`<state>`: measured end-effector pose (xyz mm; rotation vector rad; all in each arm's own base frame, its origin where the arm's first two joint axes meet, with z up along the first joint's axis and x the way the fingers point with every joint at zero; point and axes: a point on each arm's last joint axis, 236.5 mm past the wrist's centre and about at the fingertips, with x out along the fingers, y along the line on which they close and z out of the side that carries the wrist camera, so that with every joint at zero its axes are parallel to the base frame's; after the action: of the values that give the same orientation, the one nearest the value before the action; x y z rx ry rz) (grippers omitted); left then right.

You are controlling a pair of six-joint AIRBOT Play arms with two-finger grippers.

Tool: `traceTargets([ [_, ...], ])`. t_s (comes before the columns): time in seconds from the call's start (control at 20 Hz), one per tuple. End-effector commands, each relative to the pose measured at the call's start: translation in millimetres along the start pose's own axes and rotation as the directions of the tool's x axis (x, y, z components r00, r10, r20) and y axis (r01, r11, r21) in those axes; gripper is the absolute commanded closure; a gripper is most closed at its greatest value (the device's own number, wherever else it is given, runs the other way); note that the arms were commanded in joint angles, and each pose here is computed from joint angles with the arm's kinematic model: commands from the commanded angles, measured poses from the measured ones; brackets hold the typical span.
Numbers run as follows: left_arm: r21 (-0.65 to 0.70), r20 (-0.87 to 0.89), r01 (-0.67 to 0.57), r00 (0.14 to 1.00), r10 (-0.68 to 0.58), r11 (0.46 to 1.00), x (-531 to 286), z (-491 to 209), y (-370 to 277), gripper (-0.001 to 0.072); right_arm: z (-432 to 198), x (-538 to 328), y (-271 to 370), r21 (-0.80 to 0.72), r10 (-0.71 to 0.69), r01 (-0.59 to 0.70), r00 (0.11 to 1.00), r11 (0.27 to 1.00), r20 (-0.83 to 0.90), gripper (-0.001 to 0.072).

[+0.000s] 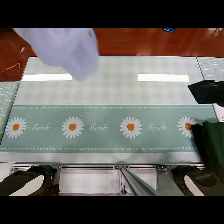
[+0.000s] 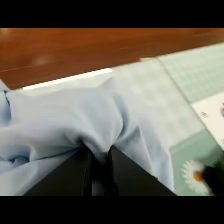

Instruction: Fold the shirts.

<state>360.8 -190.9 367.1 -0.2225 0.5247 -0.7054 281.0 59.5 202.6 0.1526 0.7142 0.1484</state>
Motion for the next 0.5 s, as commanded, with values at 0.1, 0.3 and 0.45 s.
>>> traceTargets([
  [0.1,-0.085,-0.066,0.281,0.956,-0.287,0.956,64.3,-61.3,-82.6,0.0685,-0.1,-14.7,-9.8,0.011,-0.041,0.041,0.999,0.999,0.028,0.0305],
  [0.3,-0.203,-0.193,0.295,0.923,-0.334,0.934,122.0,-160.1,-83.1,0.0686,-5.1,-13.8,-8.9,0.001,-0.037,0.037,0.999,0.999,0.007,0.0305],
  [0.45,-0.269,-0.324,0.156,0.915,-0.242,0.95,145.3,-244.3,-31.6,0.0685,-19.0,-1.0,-12.5,0.004,-0.044,0.044,0.999,0.999,-0.03,0.0305],
])
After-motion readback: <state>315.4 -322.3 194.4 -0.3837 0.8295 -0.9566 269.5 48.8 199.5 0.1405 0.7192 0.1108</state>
